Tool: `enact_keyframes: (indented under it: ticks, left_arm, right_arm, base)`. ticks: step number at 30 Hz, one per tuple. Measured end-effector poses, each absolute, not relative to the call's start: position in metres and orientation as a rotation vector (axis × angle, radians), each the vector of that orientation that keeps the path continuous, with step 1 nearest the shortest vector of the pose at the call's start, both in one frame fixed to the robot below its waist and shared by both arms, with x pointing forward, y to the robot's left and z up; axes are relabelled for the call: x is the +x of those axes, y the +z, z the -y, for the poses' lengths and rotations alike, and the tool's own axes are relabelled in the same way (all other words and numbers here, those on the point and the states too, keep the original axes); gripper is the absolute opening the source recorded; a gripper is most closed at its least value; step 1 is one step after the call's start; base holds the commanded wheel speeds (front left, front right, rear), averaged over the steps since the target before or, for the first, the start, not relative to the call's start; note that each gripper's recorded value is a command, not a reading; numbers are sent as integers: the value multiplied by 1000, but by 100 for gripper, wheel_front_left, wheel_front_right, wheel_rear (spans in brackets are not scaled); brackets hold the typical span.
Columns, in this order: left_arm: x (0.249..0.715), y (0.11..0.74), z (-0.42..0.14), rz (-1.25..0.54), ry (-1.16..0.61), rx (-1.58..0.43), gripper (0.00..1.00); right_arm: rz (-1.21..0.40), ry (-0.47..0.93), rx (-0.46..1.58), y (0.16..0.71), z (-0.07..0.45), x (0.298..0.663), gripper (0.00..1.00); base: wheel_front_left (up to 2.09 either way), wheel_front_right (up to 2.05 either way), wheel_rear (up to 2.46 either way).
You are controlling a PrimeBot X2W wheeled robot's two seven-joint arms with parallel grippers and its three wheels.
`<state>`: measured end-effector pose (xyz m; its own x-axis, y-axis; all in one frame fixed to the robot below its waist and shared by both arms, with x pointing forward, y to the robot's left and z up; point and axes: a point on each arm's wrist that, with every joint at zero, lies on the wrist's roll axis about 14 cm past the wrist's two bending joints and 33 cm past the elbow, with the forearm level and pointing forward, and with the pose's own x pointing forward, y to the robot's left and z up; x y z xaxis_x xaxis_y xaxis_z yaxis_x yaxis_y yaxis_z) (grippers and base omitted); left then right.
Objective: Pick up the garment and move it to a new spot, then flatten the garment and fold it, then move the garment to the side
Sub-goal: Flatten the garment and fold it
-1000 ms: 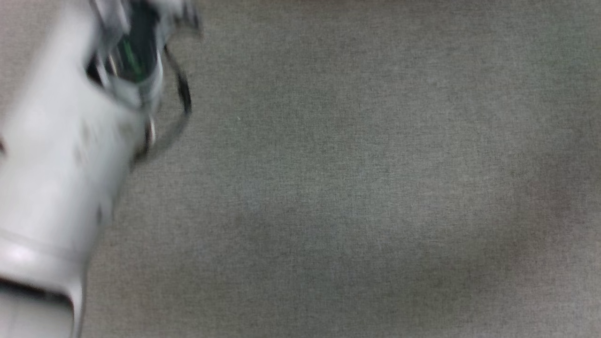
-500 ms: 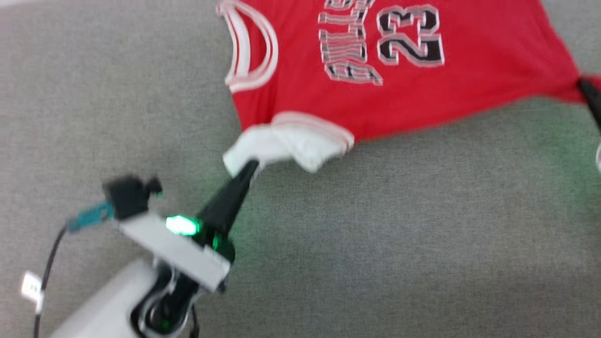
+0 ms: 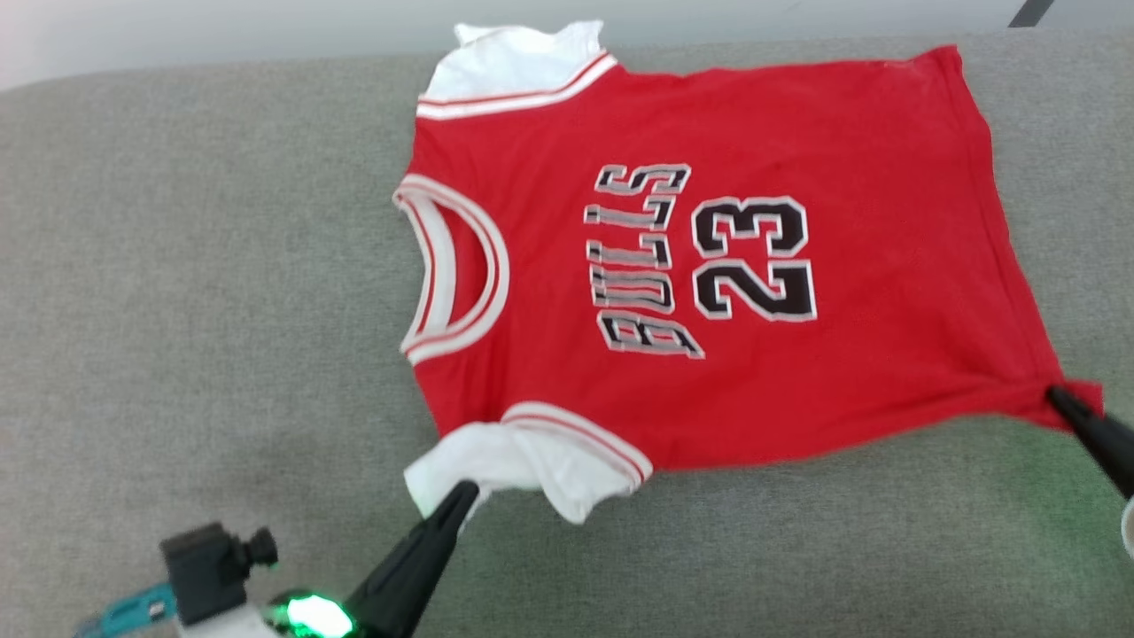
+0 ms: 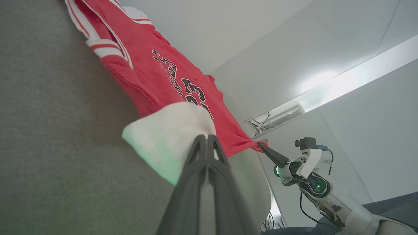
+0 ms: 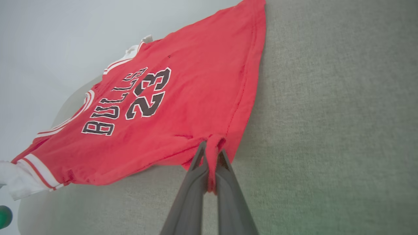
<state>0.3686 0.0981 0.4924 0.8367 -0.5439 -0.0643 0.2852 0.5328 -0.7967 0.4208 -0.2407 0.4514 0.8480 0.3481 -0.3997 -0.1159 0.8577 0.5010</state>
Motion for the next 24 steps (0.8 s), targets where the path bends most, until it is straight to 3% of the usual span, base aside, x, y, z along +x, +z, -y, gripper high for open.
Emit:
enact_keyframes:
  ticks: [5, 11, 17, 24]
  left_arm:
    - [348, 503, -93, -344, -523, -879, 0]
    - [346, 513, -87, -340, -553, -893, 0]
    - [376, 522, -78, -301, -622, -855, 0]
    - [442, 530, -79, -239, -645, -806, 0]
  right_arm:
    - [-552, 253, 476, 446, 245, 389, 0]
    - [-563, 238, 476, 447, 250, 377, 0]
    - [-545, 253, 486, 452, 243, 392, 0]
    - [-484, 253, 491, 465, 243, 436, 0]
  base:
    - [0, 0, 0]
    - [0, 0, 0]
    - [0, 0, 0]
    - [0, 0, 0]
